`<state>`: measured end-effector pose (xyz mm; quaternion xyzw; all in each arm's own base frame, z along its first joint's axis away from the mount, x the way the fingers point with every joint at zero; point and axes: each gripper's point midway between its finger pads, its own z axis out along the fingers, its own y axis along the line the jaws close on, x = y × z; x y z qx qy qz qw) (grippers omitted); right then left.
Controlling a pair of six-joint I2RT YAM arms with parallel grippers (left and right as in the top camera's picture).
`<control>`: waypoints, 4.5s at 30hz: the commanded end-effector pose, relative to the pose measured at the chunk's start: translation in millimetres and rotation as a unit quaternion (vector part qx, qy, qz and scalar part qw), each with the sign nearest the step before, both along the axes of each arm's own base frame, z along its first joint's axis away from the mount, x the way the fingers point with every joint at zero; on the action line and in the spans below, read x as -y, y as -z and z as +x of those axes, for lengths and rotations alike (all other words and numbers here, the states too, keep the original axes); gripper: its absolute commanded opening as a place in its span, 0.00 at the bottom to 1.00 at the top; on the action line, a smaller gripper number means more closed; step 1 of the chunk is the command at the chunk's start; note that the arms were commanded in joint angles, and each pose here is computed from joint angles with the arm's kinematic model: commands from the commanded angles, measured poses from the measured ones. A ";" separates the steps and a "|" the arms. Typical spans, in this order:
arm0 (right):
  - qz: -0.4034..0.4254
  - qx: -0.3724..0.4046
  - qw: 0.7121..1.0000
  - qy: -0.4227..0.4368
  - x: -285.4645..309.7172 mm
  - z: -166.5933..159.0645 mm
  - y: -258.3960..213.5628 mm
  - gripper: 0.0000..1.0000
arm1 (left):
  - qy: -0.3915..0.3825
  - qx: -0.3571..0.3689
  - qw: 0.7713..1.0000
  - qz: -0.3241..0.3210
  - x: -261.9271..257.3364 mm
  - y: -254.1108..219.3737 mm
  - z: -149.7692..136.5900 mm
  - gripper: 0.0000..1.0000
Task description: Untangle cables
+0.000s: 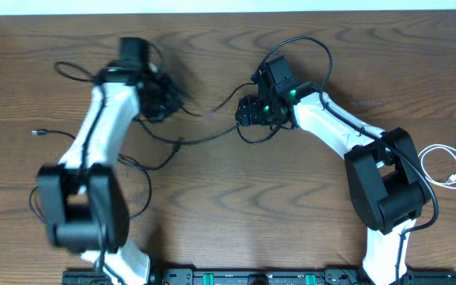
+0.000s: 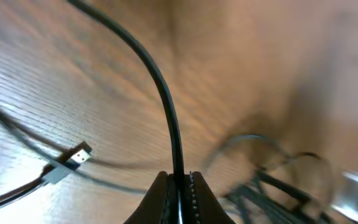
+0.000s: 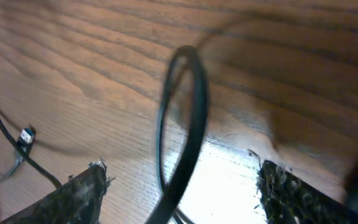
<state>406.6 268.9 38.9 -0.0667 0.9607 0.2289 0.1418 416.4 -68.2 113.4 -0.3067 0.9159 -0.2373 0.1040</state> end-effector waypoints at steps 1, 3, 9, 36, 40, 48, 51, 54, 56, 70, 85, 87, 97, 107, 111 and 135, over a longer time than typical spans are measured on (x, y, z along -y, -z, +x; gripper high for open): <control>0.009 0.000 1.000 -0.022 -8.0 -5.1 -2.8 0.75 | 0.008 0.122 0.992 -0.011 -16.6 -87.5 -2.5 0.07; 0.033 0.017 0.998 -0.057 -14.5 -4.0 -17.9 0.77 | 0.000 0.180 0.984 -0.003 -26.3 -125.2 -5.5 0.07; 0.092 0.131 0.983 -0.090 -11.8 10.2 -123.4 0.87 | -0.030 0.412 0.910 0.031 -50.5 -275.0 -42.2 0.07; 0.109 0.301 0.918 -0.232 -42.3 -39.5 -230.6 0.99 | -0.003 0.461 0.885 0.063 -43.2 -309.8 -95.5 0.07; 0.123 0.307 0.904 -0.270 -49.7 -49.1 -232.2 0.99 | 0.002 0.519 0.851 0.077 -40.5 -343.2 -113.7 0.07; 0.107 0.253 0.922 -0.272 -50.4 -49.0 -194.5 0.99 | -0.032 0.626 0.765 0.145 -52.9 -408.9 -151.8 0.07; 0.108 0.222 0.928 -0.280 -53.1 -54.0 -176.7 0.99 | -0.085 0.619 0.760 0.178 -74.0 -411.0 -152.1 0.07; 0.124 0.195 0.925 -0.300 -64.2 -67.1 -165.9 0.99 | -0.089 0.616 0.762 0.181 -76.3 -409.5 -149.7 0.07; 0.125 0.179 0.923 -0.316 -71.6 -77.9 -158.2 0.99 | -0.096 0.613 0.762 0.185 -79.3 -409.0 -148.9 0.07; 0.066 0.089 0.963 -0.245 -101.7 -76.7 -76.9 0.99 | -0.116 0.567 0.790 0.202 -90.3 -384.4 -146.8 0.07; 0.097 0.217 0.957 -0.167 -125.5 -8.5 -120.8 0.99 | -0.116 0.232 0.941 0.218 -112.1 -209.5 -125.6 0.08; 0.094 0.235 0.950 -0.185 -130.4 -8.8 -121.0 0.99 | -0.106 0.184 0.953 0.216 -112.6 -186.1 -122.3 0.07; 0.098 0.266 0.935 -0.215 -152.2 -15.2 -119.7 0.99 | -0.066 0.180 0.960 0.206 -111.9 -153.9 -59.3 0.07; 0.116 0.285 0.925 -0.223 -165.0 -17.1 -127.1 0.99 | -0.110 0.183 0.964 0.155 -110.1 -128.6 -14.5 0.08; 0.114 0.281 0.927 -0.223 -163.4 -17.3 -125.3 0.99 | -0.136 0.232 0.958 0.099 -97.9 -142.2 16.2 0.07; 0.154 0.248 0.927 -0.233 -128.6 -11.6 -147.1 0.97 | 0.063 0.376 0.922 0.073 6.6 -227.7 -25.3 0.07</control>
